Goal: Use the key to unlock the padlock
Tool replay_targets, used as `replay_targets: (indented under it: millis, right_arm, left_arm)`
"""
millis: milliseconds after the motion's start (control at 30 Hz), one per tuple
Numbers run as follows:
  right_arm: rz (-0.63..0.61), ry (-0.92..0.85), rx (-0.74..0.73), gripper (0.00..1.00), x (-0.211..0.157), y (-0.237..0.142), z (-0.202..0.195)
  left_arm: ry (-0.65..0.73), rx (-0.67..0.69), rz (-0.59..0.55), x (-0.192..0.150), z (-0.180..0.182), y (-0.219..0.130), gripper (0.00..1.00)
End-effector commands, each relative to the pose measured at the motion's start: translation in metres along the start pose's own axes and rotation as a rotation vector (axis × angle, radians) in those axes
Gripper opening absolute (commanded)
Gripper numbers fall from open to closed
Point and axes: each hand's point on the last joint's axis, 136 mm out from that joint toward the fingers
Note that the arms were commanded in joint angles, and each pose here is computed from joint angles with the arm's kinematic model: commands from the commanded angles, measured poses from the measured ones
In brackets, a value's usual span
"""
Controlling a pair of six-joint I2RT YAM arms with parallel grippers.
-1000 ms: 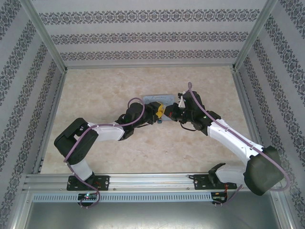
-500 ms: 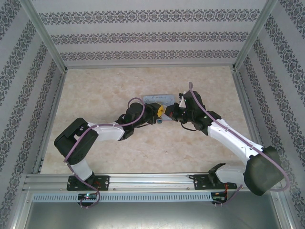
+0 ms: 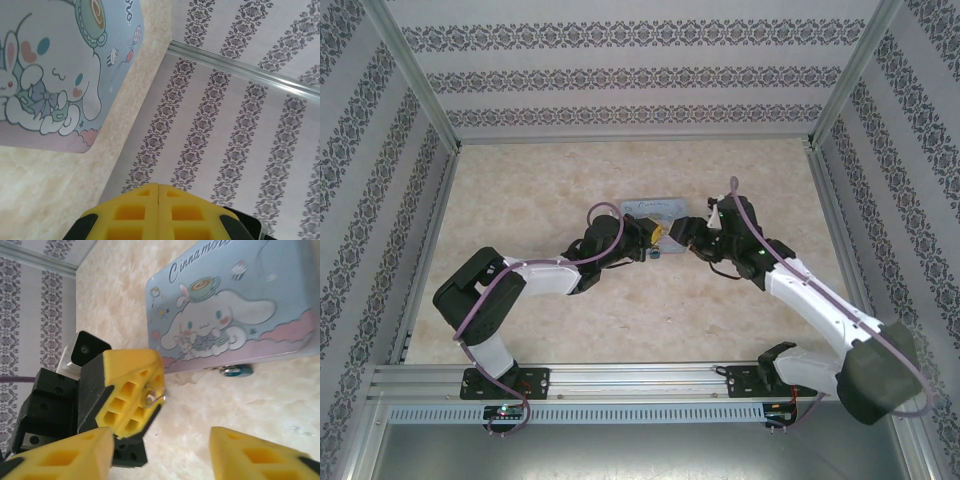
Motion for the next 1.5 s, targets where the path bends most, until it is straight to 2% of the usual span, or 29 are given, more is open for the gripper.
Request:
replay_targets:
  millis: [0, 167, 333, 533, 700, 867, 1167, 1467]
  right_arm:
    - [-0.038, 0.024, -0.017, 0.62, 0.002, -0.013, -0.016]
    - [-0.086, 0.022, 0.018, 0.7, 0.014, -0.026, -0.02]
    - [-0.14, -0.011, 0.099, 0.7, 0.032, -0.03, -0.006]
    - [-0.193, -0.028, 0.23, 0.68, 0.051, -0.028, 0.02]
    - [-0.227, -0.034, 0.358, 0.64, 0.061, -0.026, 0.043]
    - [-0.26, -0.018, 0.43, 0.63, 0.065, -0.023, 0.056]
    - [-0.278, 0.004, 0.489, 0.53, 0.063, -0.007, 0.075]
    - [-0.284, 0.016, 0.502, 0.47, 0.065, 0.006, 0.081]
  left_arm:
    - [0.214, -0.037, -0.009, 0.004, -0.022, -0.01, 0.0]
    - [0.49, -0.073, 0.06, -0.003, -0.05, -0.009, 0.0]
    - [0.802, -0.072, 0.096, -0.015, -0.071, -0.013, 0.0]
    - [0.945, -0.15, 0.104, -0.027, -0.093, -0.022, 0.0]
    - [0.934, -0.205, 0.11, -0.034, -0.105, -0.026, 0.0]
    - [0.833, -0.263, 0.07, -0.028, -0.11, -0.028, 0.0]
    - [0.563, -0.374, -0.01, -0.005, -0.109, -0.025, 0.0]
    - [0.496, -0.387, -0.024, -0.004, -0.107, -0.023, 0.0]
Point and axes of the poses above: each hand's point on the last joint's axis, 136 mm out from that joint toward the fingers, its own y axis out along the fingers, its own z axis along the line the jaws close on, x = y × z, and after that the axes turned 8 degrees about -y, right-handed
